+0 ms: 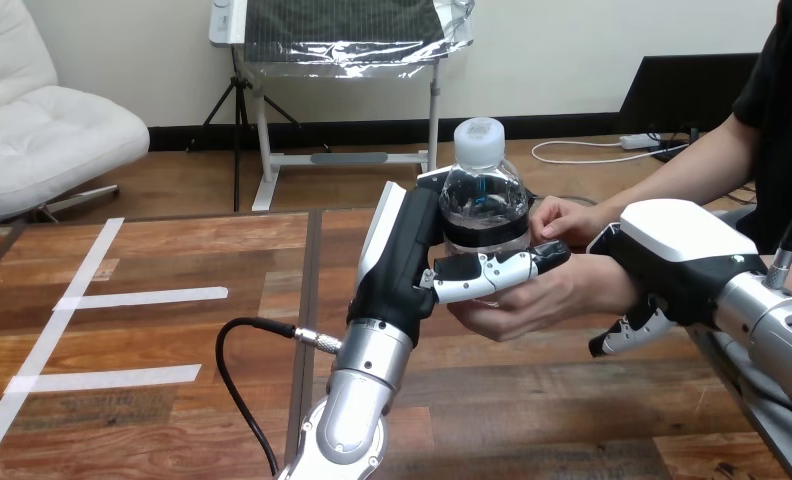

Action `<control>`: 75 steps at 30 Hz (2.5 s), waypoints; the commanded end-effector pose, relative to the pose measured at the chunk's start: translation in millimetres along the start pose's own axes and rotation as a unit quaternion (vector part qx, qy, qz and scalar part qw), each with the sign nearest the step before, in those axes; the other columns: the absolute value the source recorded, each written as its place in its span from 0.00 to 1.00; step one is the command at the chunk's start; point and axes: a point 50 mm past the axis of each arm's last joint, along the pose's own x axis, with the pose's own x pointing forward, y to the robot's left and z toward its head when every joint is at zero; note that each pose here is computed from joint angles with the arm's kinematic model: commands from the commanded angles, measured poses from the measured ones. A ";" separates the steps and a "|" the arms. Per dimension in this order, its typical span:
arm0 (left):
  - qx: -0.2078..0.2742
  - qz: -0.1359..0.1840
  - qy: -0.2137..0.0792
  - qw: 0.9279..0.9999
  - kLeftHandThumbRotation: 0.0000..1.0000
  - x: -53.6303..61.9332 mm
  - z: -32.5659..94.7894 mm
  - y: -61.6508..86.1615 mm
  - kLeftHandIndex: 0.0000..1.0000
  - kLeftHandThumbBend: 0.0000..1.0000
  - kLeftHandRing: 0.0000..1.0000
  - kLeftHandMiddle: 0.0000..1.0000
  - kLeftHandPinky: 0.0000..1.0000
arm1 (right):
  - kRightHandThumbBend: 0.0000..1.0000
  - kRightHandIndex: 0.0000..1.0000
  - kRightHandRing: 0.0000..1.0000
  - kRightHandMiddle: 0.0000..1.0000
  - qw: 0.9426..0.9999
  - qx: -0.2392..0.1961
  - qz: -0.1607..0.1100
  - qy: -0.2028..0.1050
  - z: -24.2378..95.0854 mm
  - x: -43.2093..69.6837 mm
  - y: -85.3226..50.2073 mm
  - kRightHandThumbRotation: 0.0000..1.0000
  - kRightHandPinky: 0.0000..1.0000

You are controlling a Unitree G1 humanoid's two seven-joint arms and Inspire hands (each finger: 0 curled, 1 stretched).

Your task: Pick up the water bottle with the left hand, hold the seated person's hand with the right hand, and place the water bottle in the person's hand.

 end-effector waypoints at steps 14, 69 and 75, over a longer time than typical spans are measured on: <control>0.050 -0.044 -0.033 0.997 0.42 14.0 24.3 -21.2 0.96 0.88 0.93 0.93 0.92 | 0.87 0.82 0.77 0.80 0.999 -0.023 -0.049 0.002 -4.6 -4.7 -24.7 0.05 0.69; 0.078 -0.018 -0.029 0.996 0.71 8.7 19.8 -16.8 1.00 1.00 1.00 1.00 1.00 | 0.87 0.86 0.84 0.88 0.997 -0.019 -0.069 -0.009 -1.2 -8.8 -22.5 0.05 0.76; 0.039 0.000 -0.039 0.998 0.72 2.0 19.3 -12.6 1.00 0.97 1.00 1.00 1.00 | 0.86 0.86 0.85 0.89 0.995 0.005 -0.092 -0.022 2.2 -16.4 -23.5 0.04 0.76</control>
